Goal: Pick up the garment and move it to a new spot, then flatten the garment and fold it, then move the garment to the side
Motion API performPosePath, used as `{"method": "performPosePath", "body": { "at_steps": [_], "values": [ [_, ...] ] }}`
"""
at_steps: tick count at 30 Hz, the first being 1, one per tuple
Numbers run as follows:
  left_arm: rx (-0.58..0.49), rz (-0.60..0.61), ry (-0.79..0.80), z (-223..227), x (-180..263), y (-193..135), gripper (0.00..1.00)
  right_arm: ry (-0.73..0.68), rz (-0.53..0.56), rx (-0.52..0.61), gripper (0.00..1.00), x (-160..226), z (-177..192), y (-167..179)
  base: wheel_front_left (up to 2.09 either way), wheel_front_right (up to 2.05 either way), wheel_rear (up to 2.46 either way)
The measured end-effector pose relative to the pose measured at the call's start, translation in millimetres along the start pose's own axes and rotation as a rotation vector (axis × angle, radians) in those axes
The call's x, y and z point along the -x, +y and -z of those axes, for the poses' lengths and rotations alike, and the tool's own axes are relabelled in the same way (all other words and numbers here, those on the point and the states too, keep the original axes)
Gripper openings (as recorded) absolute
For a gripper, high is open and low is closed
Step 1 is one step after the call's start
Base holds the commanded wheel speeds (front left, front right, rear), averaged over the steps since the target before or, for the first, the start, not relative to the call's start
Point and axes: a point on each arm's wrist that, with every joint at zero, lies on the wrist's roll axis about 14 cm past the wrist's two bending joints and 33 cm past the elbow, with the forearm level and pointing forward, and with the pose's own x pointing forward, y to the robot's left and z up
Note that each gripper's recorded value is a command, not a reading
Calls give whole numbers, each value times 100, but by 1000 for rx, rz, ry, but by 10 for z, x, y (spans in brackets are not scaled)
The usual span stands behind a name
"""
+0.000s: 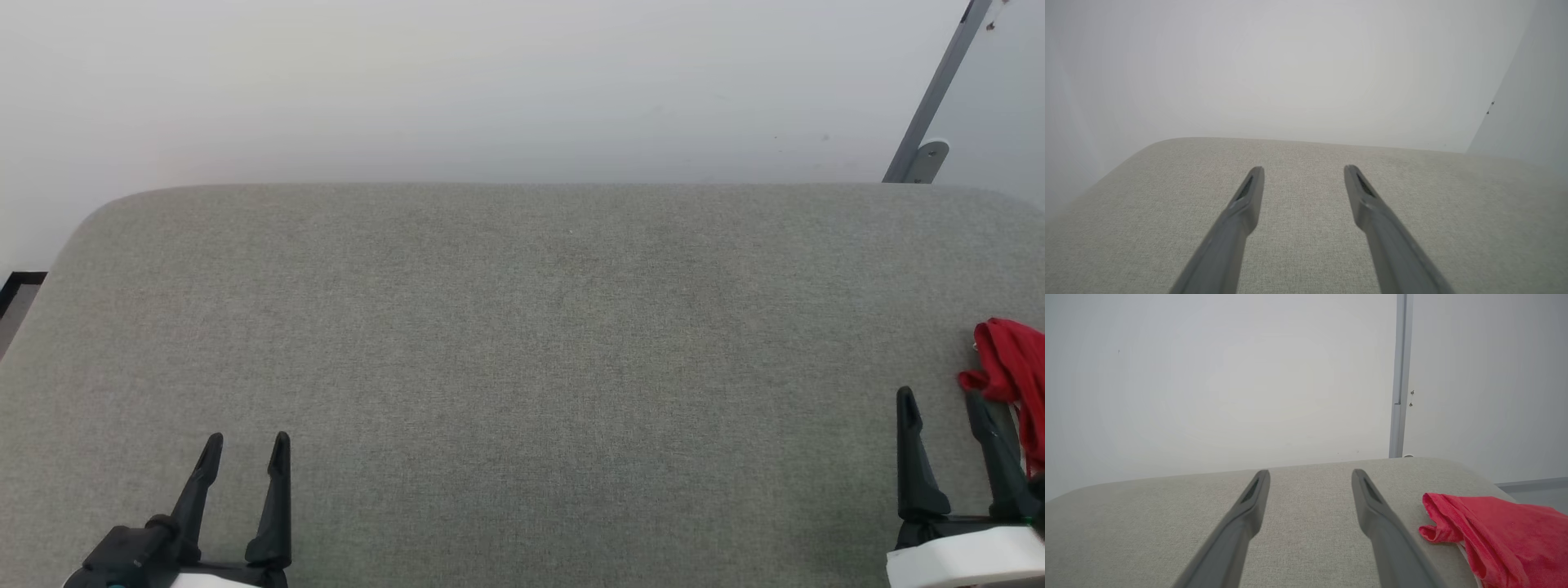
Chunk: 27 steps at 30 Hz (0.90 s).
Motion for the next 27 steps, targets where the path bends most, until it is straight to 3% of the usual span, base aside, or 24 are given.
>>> {"method": "performPosePath", "body": {
  "at_steps": [18,19,27],
  "values": [
    [7,-8,22,64,10,26,100,7,4,-1,100,-26,-2,7,0,0,0],
    [7,-7,23,66,7,26,0,7,5,-2,0,-23,0,5,0,0,0],
    [77,-31,90,285,76,-3,0,86,37,-64,0,74,247,-26,0,0,0]
  ]
}}
